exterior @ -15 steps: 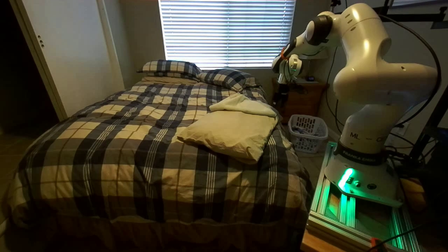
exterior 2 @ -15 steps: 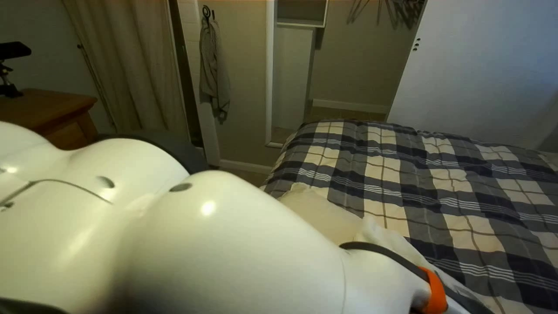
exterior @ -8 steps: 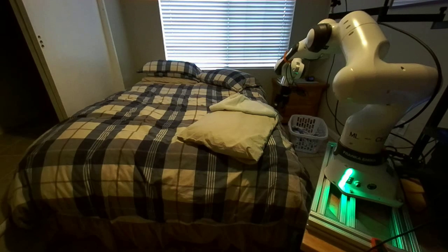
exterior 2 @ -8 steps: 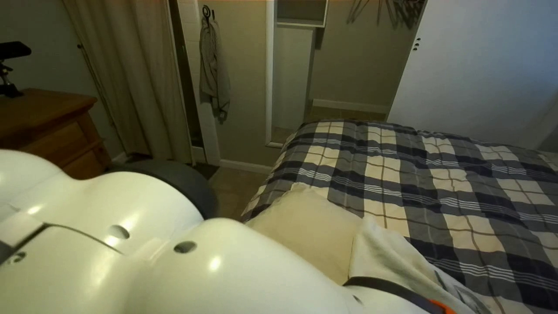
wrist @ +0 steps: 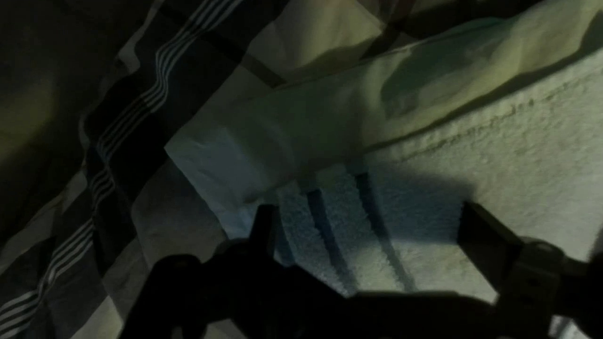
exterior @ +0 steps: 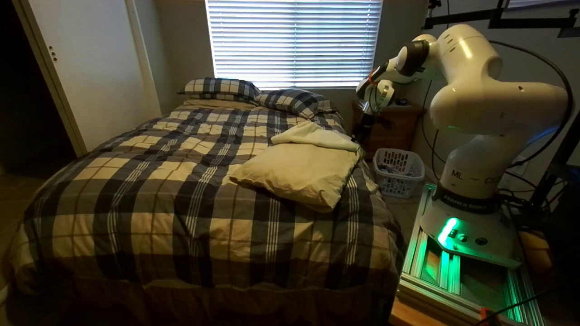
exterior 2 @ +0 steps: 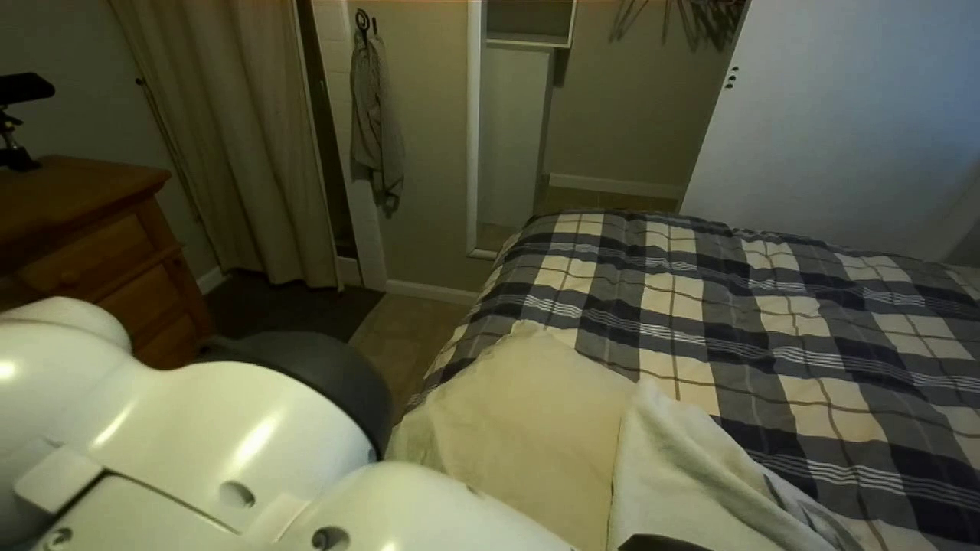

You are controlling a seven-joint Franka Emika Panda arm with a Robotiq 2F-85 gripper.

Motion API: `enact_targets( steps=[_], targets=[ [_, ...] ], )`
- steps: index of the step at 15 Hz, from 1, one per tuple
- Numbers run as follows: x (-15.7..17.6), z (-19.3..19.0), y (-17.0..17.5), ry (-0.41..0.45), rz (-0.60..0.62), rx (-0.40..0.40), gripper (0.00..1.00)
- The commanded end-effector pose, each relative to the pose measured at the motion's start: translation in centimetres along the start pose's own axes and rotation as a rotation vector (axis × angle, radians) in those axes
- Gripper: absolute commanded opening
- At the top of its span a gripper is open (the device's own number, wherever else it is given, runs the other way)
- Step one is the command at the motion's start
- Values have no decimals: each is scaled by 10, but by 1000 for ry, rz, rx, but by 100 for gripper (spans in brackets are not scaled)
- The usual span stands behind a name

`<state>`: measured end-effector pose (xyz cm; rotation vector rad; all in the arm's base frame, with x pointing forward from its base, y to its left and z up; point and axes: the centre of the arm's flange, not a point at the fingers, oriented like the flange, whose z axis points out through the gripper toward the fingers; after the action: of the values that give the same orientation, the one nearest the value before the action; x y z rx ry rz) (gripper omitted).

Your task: Fold the towel

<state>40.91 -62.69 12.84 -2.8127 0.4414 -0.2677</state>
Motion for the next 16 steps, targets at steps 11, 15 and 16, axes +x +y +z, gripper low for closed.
enact_targets(
  steps=[11, 15, 16],
  targets=[
    [12, 8, 39, 70, 101, 35, 100],
    [11, 14, 41, 65, 164, 90, 68],
    [12, 15, 42, 65, 177, 105, 59]
  ],
)
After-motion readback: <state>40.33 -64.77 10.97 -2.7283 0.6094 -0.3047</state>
